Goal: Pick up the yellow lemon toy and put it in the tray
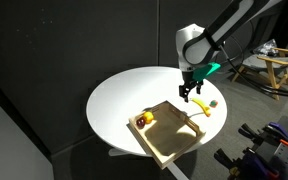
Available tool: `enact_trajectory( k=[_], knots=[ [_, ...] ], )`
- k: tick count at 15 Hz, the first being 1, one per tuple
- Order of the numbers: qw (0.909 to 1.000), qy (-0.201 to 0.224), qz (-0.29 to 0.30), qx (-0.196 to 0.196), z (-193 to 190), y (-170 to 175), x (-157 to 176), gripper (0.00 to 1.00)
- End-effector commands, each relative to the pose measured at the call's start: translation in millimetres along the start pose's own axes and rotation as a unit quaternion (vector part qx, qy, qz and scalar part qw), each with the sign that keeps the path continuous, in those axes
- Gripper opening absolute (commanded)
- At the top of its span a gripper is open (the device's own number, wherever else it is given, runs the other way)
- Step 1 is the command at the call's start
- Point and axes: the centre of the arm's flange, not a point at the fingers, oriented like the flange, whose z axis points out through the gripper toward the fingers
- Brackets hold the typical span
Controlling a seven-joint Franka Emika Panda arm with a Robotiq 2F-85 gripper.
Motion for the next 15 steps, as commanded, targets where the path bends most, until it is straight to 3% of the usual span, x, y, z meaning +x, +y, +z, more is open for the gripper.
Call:
enact_trajectory(
  k=[1, 6, 15],
  knots=[
    [0.9997, 0.006, 0.020, 0.015, -24, 31, -38, 1.00],
    [0.9988, 0.017, 0.038, 0.024, -44, 60, -69, 1.00],
    [0.9953, 0.085, 0.019, 0.044, -74, 80, -118, 1.00]
  ],
)
